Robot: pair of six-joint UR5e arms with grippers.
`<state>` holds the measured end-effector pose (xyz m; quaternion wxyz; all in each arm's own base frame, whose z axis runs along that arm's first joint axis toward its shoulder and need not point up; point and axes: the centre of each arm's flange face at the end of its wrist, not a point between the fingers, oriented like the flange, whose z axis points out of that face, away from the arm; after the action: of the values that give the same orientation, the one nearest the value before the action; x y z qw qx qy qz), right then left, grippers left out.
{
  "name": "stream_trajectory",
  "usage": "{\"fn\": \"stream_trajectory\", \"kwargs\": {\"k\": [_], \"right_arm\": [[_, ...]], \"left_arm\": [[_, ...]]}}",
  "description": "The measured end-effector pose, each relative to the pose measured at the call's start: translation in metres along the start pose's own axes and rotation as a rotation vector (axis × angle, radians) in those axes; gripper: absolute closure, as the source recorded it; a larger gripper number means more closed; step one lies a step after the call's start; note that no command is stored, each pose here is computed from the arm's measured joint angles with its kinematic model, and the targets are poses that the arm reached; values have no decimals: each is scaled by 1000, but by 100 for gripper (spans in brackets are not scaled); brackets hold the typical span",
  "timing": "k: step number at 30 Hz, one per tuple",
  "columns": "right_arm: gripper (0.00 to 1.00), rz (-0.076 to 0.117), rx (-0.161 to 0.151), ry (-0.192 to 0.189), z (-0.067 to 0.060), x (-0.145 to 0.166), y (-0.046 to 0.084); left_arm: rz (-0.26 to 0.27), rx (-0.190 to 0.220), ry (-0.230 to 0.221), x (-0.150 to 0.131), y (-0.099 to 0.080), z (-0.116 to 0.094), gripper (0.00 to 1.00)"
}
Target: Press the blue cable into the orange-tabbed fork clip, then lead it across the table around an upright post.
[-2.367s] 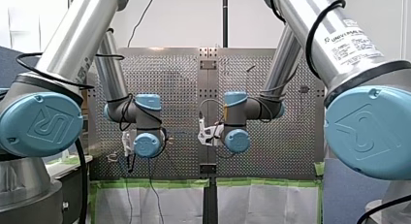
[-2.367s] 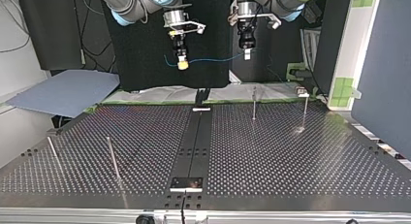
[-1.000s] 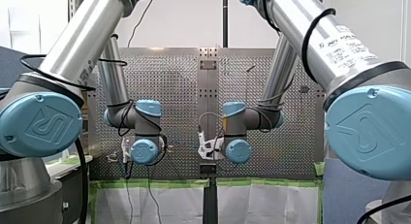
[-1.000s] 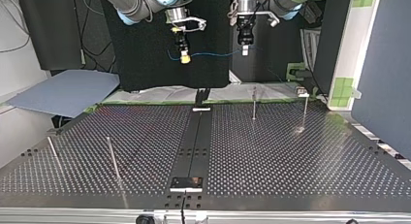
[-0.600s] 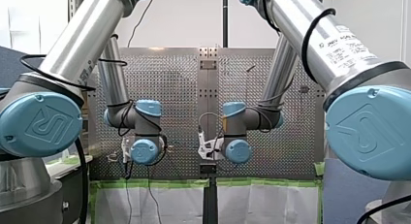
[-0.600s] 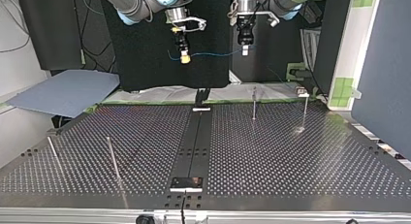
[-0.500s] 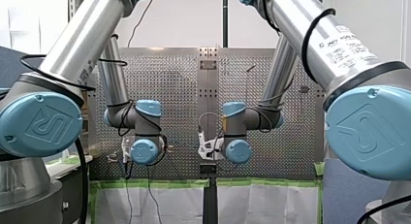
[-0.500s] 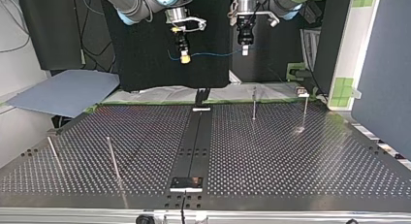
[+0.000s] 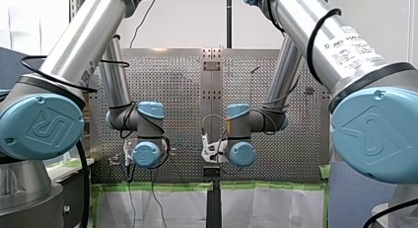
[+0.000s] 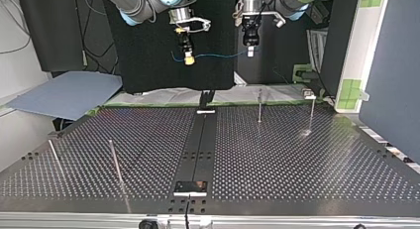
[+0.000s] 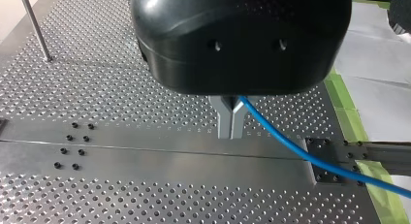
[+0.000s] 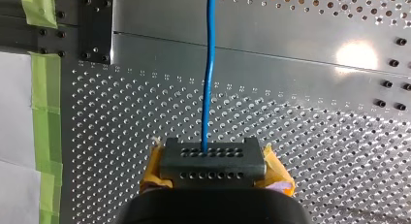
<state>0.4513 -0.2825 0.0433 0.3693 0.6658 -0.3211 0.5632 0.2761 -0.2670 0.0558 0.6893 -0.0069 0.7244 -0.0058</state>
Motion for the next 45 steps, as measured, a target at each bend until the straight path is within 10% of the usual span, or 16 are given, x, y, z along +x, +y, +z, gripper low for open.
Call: {"fn": "stream_trajectory", "kwargs": {"k": [5, 12, 18, 29, 45], "right_arm": [[100, 10, -3, 7, 2, 6, -2], [100, 85, -64, 58, 24, 50, 8], [100, 133, -42, 111, 41, 94, 10], [100, 138, 0, 119, 53, 114, 7], [100, 164, 118, 80, 69, 42, -27]], "left_arm": [[24, 9, 14, -2, 4, -5, 100], [8, 45, 35, -15, 8, -11, 100], [-34, 18, 62, -24, 22, -25, 100], [-170, 10, -67, -57, 22, -10, 100], [-100, -43, -76, -33, 53, 33, 100]]}}
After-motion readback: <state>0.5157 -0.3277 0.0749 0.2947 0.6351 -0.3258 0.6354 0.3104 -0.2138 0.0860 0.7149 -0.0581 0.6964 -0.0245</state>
